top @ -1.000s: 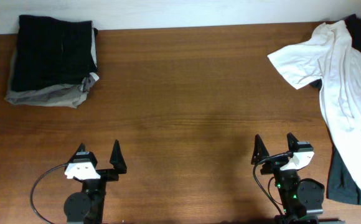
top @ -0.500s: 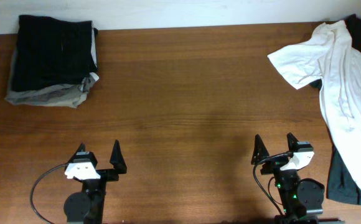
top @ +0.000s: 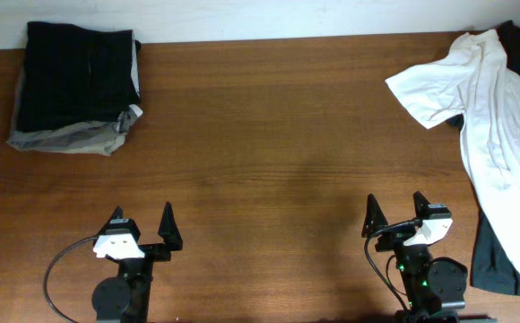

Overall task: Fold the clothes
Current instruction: 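Move the right gripper toward the crumpled white T-shirt at right, then grasp the white T-shirt with the right gripper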

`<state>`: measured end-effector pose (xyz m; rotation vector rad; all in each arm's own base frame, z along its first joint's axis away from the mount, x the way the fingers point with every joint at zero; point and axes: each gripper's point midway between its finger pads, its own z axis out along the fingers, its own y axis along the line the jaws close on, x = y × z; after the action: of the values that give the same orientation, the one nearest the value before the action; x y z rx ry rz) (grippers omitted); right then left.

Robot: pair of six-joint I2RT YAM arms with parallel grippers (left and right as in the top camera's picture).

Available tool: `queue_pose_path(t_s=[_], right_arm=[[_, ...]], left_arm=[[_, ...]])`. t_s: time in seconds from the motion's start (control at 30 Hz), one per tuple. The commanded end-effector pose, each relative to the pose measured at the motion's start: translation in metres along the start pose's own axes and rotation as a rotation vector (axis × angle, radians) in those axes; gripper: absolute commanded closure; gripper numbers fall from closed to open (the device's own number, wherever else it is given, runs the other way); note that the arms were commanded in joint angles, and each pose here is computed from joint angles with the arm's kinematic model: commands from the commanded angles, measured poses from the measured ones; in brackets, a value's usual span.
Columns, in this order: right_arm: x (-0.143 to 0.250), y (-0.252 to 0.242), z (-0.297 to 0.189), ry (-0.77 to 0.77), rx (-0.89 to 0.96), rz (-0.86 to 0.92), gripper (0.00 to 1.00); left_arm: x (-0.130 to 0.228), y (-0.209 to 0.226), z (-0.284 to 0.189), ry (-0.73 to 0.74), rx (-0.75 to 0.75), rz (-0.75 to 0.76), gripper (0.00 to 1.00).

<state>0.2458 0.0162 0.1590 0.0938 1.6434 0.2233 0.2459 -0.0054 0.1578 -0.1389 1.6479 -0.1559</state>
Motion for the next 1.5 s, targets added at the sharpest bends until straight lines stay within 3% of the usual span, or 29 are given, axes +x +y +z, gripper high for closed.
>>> queue_pose_path(t_s=[0.0,0.3,0.37,0.47,0.57,0.63,0.73,0.87,0.93,1.07,1.13,1.23,1.47], right_arm=[[0.001,-0.004,0.0,-0.002,0.017,-0.01,0.01],[-0.002,-0.002,0.0,-0.013,0.007,0.002,0.01],[-0.015,0.017,-0.002,-0.053,-0.1,0.131,0.01],[0.009,0.061,-0.012,0.105,-0.353,0.283,0.01],[-0.023,0.078,-0.02,0.019,-0.468,0.383,0.01],[-0.053,0.089,-0.029,-0.096,-0.543,0.332,0.01],[-0.072,0.075,-0.025,-0.157,-0.432,0.266,0.01],[-0.125,0.062,-0.007,-0.179,-0.269,0.095,0.01],[-0.145,0.055,0.014,-0.112,-0.19,0.028,0.01],[-0.173,0.024,0.084,0.177,0.042,-0.089,0.01],[-0.173,0.004,0.128,0.415,0.151,-0.154,0.01],[-0.156,0.003,0.152,0.66,0.156,-0.138,0.01],[-0.109,-0.086,0.197,0.824,0.399,-0.238,0.01]], left_arm=[[0.001,0.002,0.0,-0.003,-0.011,0.009,0.01],[0.001,0.002,0.0,-0.003,-0.011,0.009,0.01],[0.001,0.002,0.0,-0.003,-0.011,0.009,0.01],[0.001,0.002,0.0,-0.003,-0.011,0.009,0.01],[0.001,0.002,0.0,-0.003,-0.011,0.009,0.01],[0.001,0.002,0.0,-0.003,-0.011,0.009,0.01],[0.001,0.002,0.0,-0.003,-0.011,0.009,0.01],[0.001,0.002,0.0,-0.003,-0.011,0.009,0.01],[0.001,0.002,0.0,-0.003,-0.011,0.009,0.01],[0.001,0.002,0.0,-0.003,-0.011,0.009,0.01],[0.001,0.002,0.0,-0.003,-0.011,0.009,0.01],[0.001,0.002,0.0,-0.003,-0.011,0.009,0.01],[0.001,0.002,0.0,-0.003,-0.011,0.009,0.01]])
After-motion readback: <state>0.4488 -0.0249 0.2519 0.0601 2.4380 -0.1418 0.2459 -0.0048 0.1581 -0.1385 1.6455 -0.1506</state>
